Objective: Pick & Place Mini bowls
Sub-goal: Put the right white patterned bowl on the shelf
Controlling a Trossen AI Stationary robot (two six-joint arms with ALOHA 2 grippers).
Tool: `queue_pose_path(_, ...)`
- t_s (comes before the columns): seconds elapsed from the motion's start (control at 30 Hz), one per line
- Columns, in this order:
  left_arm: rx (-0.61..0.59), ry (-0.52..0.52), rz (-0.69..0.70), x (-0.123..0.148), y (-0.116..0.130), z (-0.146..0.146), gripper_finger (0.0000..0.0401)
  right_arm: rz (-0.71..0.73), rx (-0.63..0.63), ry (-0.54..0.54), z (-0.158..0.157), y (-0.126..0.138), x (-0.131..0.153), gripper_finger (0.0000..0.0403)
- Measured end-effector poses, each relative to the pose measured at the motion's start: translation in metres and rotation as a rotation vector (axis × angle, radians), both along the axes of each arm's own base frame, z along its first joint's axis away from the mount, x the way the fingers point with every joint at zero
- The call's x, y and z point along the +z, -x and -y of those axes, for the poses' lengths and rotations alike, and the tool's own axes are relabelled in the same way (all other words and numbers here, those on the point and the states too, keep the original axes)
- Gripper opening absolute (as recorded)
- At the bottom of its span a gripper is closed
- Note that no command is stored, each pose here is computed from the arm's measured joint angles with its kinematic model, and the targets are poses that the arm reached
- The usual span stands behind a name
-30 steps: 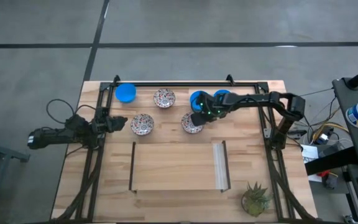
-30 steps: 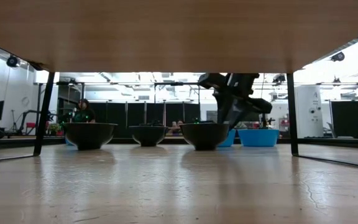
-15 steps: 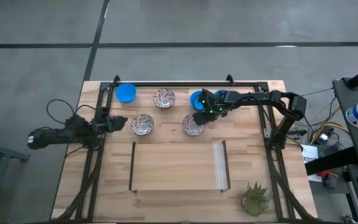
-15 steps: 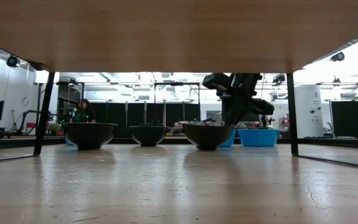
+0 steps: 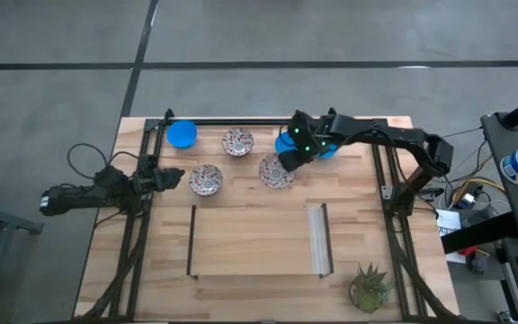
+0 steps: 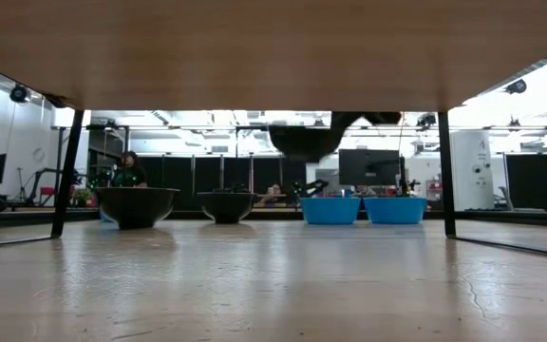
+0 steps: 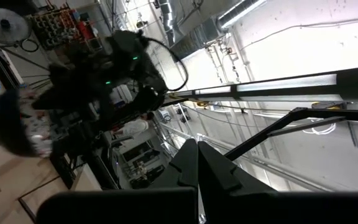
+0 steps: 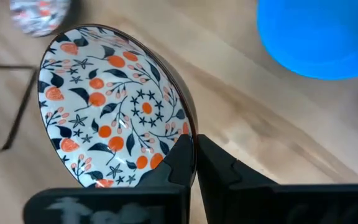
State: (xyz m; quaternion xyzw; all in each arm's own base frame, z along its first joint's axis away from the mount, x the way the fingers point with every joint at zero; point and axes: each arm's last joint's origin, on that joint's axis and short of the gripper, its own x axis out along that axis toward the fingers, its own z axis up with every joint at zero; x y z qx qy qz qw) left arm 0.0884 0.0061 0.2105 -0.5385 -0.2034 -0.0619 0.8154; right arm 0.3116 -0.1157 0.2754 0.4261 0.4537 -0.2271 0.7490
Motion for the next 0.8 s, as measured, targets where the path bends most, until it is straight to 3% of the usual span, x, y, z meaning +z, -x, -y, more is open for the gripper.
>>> queue_pose_path(0.33, 0.000, 0.000, 0.000, 0.000, 0.000, 0.000, 0.0002, 0.054, 0.261, -0.043, -0.041, 0.005, 0.055, 0.0011)
queue_pose_path(0.6, -0.001, -0.002, -0.001, 0.000, 0.000, 0.000, 0.0002, 0.018, 0.486, -0.084, -0.093, 0.009, 0.060, 0.0011)
queue_pose_path(0.8, -0.001, -0.002, -0.003, 0.000, 0.000, 0.000, 0.0002, -0.029, 0.558, -0.114, -0.127, 0.011, 0.059, 0.0011)
